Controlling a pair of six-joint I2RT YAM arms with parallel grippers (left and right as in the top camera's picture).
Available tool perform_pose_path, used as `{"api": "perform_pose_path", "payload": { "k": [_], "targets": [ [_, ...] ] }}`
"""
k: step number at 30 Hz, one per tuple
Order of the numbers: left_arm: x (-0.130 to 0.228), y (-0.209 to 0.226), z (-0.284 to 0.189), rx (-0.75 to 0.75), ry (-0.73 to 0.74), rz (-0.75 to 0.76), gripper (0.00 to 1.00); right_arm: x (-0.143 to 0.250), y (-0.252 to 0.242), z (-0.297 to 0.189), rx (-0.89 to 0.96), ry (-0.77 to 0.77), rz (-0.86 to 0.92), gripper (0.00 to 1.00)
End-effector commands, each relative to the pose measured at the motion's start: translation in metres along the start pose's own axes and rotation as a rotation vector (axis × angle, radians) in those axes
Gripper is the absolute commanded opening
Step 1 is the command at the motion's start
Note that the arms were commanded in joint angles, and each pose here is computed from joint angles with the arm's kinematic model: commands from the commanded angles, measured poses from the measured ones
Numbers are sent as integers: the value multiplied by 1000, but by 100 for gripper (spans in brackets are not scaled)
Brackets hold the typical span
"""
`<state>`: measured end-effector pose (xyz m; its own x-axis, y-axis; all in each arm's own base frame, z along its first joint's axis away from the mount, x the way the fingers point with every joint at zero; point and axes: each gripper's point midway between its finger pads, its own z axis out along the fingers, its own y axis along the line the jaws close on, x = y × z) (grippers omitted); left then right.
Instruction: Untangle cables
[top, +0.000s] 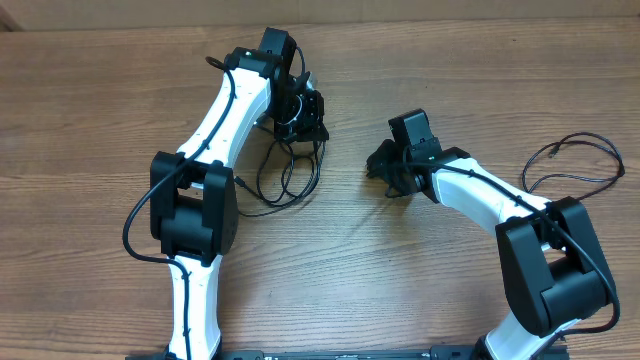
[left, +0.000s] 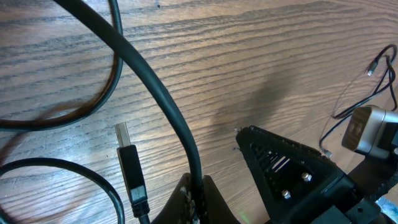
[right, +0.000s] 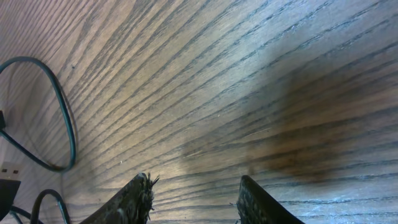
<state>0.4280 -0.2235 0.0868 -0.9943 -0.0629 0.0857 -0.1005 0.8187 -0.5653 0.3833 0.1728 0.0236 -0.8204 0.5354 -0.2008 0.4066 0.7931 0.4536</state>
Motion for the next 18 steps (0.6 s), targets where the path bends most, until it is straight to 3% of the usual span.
{"api": "perform_pose_path", "payload": {
  "k": [1, 18],
  "targets": [
    [-3, -8, -2, 29, -1, -7, 4, 1, -3, 3, 3, 8, 0, 45],
    [-2, -8, -1, 29, 0, -6, 4, 5, -2, 3, -4, 27, 1, 52]
  ]
}}
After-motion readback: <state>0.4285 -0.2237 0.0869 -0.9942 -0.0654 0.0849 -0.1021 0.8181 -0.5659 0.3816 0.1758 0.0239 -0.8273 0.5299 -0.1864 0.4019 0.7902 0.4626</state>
